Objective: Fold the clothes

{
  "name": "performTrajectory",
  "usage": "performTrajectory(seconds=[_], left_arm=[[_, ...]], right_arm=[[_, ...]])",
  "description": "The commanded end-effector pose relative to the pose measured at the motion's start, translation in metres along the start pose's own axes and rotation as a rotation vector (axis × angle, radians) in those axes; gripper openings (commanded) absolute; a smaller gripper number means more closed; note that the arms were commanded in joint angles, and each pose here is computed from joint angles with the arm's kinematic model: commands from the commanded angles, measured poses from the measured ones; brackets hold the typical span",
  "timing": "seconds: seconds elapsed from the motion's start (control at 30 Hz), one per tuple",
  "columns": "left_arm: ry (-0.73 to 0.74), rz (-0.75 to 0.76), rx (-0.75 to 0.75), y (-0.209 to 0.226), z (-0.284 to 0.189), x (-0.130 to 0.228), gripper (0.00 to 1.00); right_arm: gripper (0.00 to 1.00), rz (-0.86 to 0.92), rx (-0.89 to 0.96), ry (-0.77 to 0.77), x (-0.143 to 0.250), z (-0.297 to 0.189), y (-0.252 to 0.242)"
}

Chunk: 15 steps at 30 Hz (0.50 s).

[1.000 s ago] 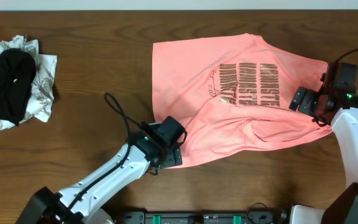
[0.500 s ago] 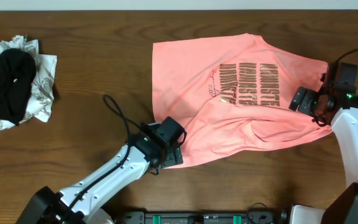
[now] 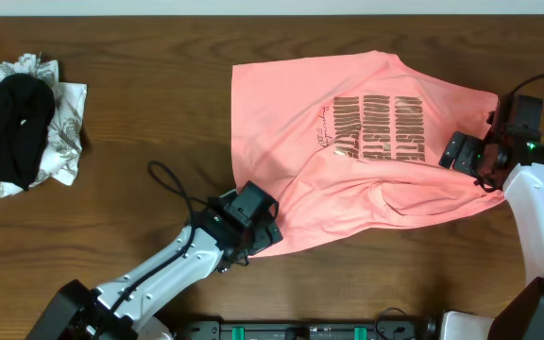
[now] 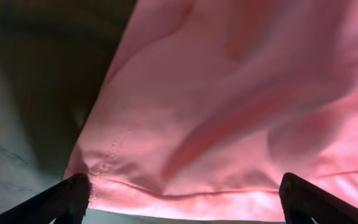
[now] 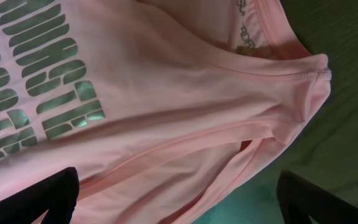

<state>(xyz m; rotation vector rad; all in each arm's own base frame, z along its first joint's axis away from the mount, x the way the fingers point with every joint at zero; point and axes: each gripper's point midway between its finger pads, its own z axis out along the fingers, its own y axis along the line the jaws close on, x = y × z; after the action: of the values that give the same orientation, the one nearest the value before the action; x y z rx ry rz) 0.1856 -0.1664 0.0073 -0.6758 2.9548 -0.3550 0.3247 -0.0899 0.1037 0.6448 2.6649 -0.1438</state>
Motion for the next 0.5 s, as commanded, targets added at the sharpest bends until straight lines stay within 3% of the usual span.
performTrajectory(seconds=[0.0,0.17,0.47], left_arm=[[0.016,-0.064,0.008,0.0006,0.0018,-0.0002,0.98],[-0.001,-0.072,0.0,0.0032,0.0028,-0.0034,0.99],[0.001,-0.075,-0.005,0.0043,0.0028,-0.0029,0.88]], right_arm=[[0.99,0.016,0.015,0.007,0.002,0.0027,-0.002],[0.99,0.016,0.015,0.008,0.0021,0.0027,-0.002],[0.99,0.016,0.015,0.008,0.0022,0.0027,-0.002]])
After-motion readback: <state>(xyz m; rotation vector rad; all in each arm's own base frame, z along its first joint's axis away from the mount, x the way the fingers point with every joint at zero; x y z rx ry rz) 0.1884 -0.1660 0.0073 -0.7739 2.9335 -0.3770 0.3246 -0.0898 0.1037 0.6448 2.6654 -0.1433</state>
